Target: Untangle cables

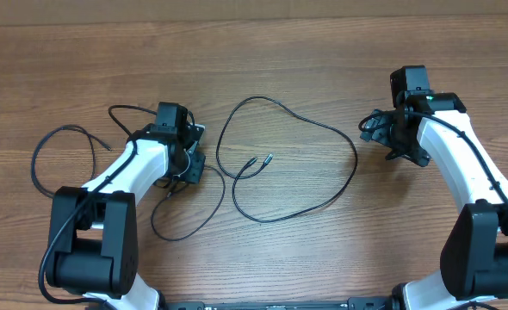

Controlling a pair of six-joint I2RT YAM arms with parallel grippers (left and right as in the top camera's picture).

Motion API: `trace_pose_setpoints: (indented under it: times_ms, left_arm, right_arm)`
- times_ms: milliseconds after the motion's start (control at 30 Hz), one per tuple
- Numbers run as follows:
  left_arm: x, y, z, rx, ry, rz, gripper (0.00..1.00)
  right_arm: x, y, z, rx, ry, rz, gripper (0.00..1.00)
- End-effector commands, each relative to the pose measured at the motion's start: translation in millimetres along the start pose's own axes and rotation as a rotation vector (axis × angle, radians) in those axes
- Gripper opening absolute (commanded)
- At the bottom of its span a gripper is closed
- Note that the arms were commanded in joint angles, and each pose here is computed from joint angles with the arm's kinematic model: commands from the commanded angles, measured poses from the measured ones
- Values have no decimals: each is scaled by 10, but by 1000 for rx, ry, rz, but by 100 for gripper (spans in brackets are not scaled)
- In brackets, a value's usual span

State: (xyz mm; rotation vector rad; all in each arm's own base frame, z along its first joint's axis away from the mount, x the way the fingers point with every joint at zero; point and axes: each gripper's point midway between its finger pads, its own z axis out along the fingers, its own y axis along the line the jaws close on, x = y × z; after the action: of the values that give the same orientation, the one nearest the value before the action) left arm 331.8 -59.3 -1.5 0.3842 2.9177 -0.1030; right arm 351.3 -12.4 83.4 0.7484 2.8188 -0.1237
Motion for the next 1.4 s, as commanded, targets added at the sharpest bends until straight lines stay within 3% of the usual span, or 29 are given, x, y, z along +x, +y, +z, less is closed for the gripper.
trace_pose_setpoints:
  times_ms: [0, 67, 233, 433, 533, 600, 1100, 1233, 1367]
  left_arm:
    - [316, -125, 163, 64, 80, 16, 36]
    - [304, -187, 163, 101, 71, 15, 31]
    - [279, -217, 161, 119, 60, 14, 4]
    - [151, -202, 165, 112, 14, -69, 4]
    - [124, -199, 166, 110, 4, -90, 25]
    - [141, -201, 166, 111, 11, -91, 29]
    - [584, -250, 117, 121, 194, -113, 35]
    - [629, -136, 120, 50, 212, -134, 38]
    - [626, -44, 124, -8, 209, -176, 30]
  right_arm:
    - [10, -19, 27, 16, 0, -4, 100]
    - [10, -19, 27, 16, 0, -4, 100]
    - [10, -19, 27, 16, 0, -4, 100]
    - [10, -19, 27, 16, 0, -5, 100]
    - [10, -19, 27, 16, 0, -5, 100]
    - [10, -19, 27, 16, 0, -4, 100]
    - [10, -19, 27, 16, 0, -4, 100]
    - [10, -19, 27, 16, 0, -4, 100]
    - [10, -19, 27, 16, 0, -4, 100]
